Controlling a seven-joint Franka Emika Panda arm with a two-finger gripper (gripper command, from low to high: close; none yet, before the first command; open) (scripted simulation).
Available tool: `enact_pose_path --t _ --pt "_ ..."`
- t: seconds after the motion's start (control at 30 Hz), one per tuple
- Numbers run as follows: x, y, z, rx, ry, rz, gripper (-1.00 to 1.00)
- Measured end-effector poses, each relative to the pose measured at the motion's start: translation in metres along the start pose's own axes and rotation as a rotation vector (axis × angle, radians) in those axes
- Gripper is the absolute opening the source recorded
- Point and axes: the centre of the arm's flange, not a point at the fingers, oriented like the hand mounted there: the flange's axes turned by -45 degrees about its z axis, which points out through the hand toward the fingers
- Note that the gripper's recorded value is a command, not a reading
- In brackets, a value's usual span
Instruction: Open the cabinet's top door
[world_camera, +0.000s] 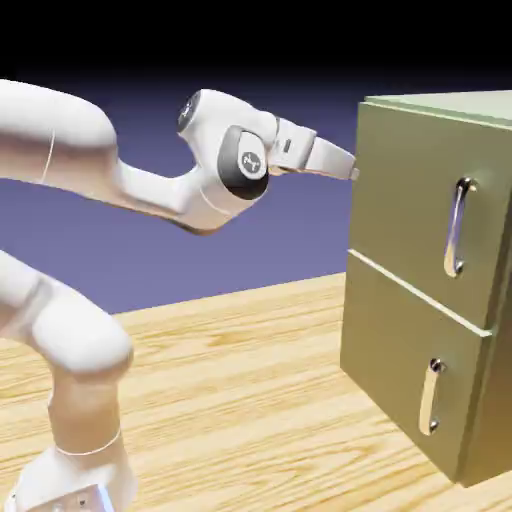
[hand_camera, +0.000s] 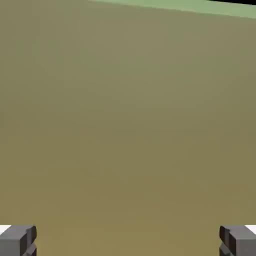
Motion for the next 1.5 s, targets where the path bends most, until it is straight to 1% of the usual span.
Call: enact_pose_path --t 0.37,0.73,1.03,1.37,1.43,1.5 --pt "0.007 0.04 -0.016 -0.014 0.151 0.013 0.0" --pt "-0.012 0.091 -0.005 -0.03 0.268 0.047 0.0" --pt "-0.047 0.133 0.027 -0.037 0.332 0.079 0.0" --pt "-0.106 0.173 0.082 -0.03 0.364 0.109 0.0" --pt "-0.107 0.174 0.083 -0.03 0.364 0.109 0.0" --pt "-0.1 0.176 0.103 -0.029 0.364 0.111 0.0"
